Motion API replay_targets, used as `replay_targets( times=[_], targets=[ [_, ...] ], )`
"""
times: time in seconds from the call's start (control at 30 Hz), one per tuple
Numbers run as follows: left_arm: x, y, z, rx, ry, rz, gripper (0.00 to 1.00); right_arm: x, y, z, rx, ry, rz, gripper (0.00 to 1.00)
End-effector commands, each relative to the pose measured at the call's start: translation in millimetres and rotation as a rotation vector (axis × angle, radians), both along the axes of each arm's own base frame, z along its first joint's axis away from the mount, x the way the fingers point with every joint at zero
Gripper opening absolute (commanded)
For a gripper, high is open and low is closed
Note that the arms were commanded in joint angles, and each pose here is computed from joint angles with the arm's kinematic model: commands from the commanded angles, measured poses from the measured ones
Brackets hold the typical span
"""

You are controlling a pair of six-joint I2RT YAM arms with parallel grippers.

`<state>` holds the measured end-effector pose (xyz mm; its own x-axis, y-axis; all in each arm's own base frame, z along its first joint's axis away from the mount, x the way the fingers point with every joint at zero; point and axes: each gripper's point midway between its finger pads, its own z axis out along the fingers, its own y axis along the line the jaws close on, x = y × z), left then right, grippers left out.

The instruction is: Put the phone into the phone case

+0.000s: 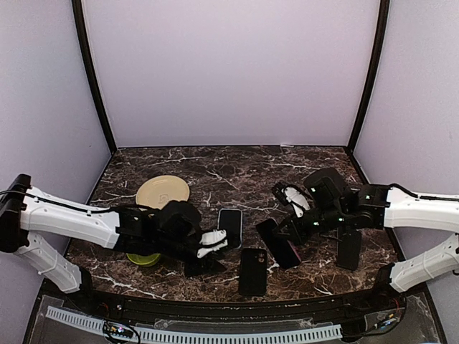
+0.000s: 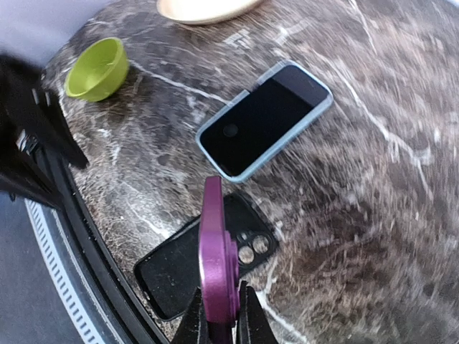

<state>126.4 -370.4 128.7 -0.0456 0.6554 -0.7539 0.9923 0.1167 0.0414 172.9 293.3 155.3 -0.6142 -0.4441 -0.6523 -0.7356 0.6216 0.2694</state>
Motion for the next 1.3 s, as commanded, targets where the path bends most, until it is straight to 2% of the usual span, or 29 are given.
replay_targets(
  times=[0.0, 0.1, 0.2, 0.37, 0.53, 0.7, 0.8, 0.93, 1.27],
  targets=[
    [-17, -24, -50, 0.096, 0.018, -0.029, 0.30, 24, -5, 12, 0.132, 0.078, -0.202, 0.00],
    [-23, -35, -75, 0.193, 0.037, -0.057, 0.17, 27, -11, 6, 0.160, 0.136, -0.232, 0.00],
    [-30, -47, -89, 0.220, 0.068, -0.096, 0.14, 27, -13, -2, 0.166, 0.177, -0.245, 0.00],
    [-33, -66, -99, 0.174, 0.066, -0.146, 0.14, 25, -13, -10, 0.174, 0.226, -0.233, 0.00],
    [-23, -90, -85, 0.110, 0.029, -0.130, 0.15, 17, 5, -5, 0.242, 0.279, -0.150, 0.00],
    [-19, -70, -53, -0.012, 0.012, -0.051, 0.20, 10, 22, -18, 0.325, 0.396, -0.127, 0.00],
    [-18, -57, -43, -0.064, -0.002, -0.015, 0.25, 6, 24, -34, 0.323, 0.431, -0.123, 0.00],
    [-17, -44, -63, -0.013, 0.009, 0.018, 0.26, 3, 33, -44, 0.325, 0.481, -0.090, 0.00],
    [-13, -58, -96, 0.065, 0.034, 0.013, 0.29, -6, 22, -87, 0.257, 0.593, -0.167, 0.00]
  ],
)
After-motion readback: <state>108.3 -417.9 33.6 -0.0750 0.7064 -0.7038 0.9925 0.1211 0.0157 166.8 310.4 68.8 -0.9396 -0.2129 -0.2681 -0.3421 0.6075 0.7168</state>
